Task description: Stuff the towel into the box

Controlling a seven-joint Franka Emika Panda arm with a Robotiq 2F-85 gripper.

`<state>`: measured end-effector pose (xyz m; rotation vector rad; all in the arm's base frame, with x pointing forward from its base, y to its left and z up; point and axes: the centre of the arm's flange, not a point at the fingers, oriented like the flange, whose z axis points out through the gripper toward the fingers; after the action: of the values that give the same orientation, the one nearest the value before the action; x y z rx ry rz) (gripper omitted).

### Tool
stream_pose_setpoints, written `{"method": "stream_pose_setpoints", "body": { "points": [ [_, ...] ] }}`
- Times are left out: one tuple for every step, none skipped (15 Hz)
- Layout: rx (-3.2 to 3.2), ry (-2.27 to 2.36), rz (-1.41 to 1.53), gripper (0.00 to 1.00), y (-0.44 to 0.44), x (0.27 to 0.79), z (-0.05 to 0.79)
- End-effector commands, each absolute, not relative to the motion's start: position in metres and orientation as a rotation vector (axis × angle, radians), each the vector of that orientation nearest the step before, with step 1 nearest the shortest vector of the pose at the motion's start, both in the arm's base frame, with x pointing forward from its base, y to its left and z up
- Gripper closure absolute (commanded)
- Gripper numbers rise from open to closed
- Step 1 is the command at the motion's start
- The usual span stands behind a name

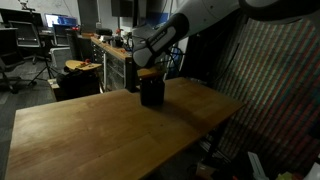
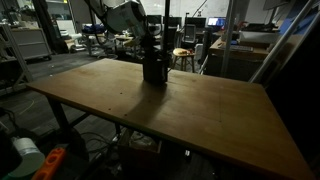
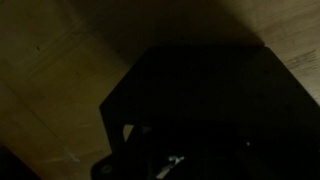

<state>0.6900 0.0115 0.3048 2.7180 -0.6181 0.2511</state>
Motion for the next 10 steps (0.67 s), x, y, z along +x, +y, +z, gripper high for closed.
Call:
{"method": "stream_pose_setpoints", "body": {
  "points": [
    [2.741,-0.626,0.238,0.72,0.001,0.708,0.29],
    [2.744,-0.635,0.247,0.66,0.0,0.708,0.296],
    [2.746,-0.643,0.26,0.59,-0.002,0.705,0.305],
    [2.747,-0.652,0.267,0.51,-0.003,0.704,0.314],
    [2.748,-0.656,0.276,0.44,-0.003,0.703,0.321],
    [2.746,-0.66,0.298,0.35,-0.002,0.7,0.332],
    [2.749,-0.661,0.312,0.28,-0.001,0.699,0.343],
    [2.752,-0.664,0.327,0.22,0.0,0.698,0.352],
    [2.754,-0.666,0.353,0.13,0.002,0.694,0.365],
    [2.761,-0.666,0.365,0.06,0.003,0.693,0.378]
  ]
}}
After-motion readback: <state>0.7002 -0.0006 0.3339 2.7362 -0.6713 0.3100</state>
